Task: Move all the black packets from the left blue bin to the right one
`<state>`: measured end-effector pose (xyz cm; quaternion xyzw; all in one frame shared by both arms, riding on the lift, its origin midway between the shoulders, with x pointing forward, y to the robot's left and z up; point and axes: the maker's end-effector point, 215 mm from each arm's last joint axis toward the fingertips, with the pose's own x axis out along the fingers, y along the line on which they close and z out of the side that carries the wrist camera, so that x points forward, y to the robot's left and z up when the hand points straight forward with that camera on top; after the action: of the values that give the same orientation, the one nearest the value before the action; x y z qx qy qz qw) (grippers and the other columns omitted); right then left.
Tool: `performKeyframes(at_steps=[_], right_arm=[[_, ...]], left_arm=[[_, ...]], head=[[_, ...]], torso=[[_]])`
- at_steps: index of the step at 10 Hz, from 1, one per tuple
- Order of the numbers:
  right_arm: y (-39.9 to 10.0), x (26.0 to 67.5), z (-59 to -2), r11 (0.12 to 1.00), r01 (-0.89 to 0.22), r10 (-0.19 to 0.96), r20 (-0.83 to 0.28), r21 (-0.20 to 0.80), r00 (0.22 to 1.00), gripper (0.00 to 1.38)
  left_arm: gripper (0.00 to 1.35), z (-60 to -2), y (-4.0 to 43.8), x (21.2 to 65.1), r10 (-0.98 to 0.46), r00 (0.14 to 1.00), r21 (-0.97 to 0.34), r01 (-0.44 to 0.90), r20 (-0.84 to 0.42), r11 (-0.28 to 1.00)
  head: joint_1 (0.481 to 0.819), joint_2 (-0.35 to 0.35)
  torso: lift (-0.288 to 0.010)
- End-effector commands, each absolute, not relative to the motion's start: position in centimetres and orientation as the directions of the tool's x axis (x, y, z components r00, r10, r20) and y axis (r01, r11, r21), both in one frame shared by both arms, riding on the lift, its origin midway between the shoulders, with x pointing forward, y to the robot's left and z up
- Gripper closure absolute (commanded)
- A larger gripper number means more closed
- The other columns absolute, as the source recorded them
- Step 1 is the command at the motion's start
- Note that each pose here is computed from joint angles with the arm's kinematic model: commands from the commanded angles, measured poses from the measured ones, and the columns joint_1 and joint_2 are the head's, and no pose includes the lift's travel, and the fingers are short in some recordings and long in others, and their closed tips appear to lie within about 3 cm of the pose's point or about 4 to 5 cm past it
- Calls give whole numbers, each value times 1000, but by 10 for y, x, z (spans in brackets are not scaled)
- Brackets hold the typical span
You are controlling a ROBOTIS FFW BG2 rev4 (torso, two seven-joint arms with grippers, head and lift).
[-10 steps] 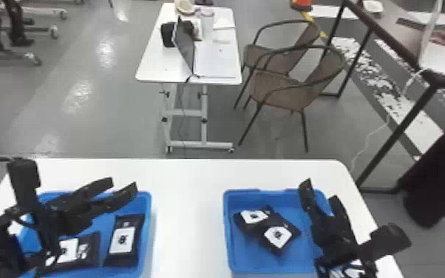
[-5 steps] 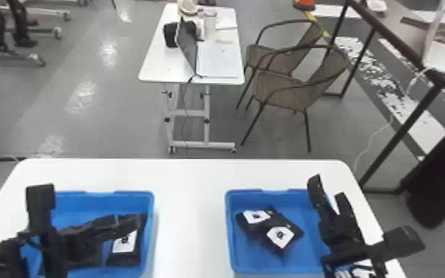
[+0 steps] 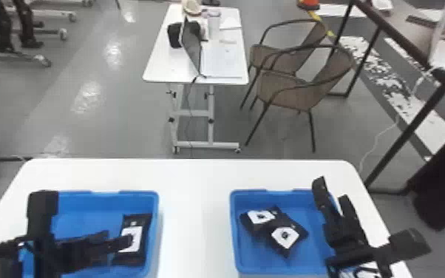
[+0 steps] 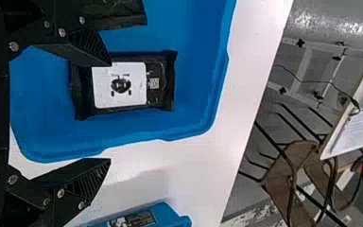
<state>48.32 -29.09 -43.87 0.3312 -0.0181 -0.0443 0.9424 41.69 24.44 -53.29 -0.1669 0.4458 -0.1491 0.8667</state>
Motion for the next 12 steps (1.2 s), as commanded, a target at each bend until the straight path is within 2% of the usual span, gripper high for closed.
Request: performKeyframes(at_steps=[1,4,10,11,12], right_arm=[[-287,485,-441,774,65,-84,1,630,996,136],[-284,487,-443,766,59,-77,0,640,997,137],[-283,486,-447,741,57,-76,0,669,997,137],[-283,486,-449,736,60,-79,-3,674,997,137],[-281,486,-450,733,58,-77,-2,678,997,137]], left_arm=[[338,-540,260,417,-365,543,-385,81,-757,919],[340,-561,257,424,-394,511,-402,100,-764,910],[366,-593,223,441,-468,430,-456,137,-772,879],[475,-596,226,440,-457,419,-445,131,-785,886],[642,-599,231,438,-449,406,-441,118,-796,890]], head=[[695,-63],[695,-26],[695,-66],[695,-70],[695,-70]], torso=[[0],[0],[0],[0],[0]])
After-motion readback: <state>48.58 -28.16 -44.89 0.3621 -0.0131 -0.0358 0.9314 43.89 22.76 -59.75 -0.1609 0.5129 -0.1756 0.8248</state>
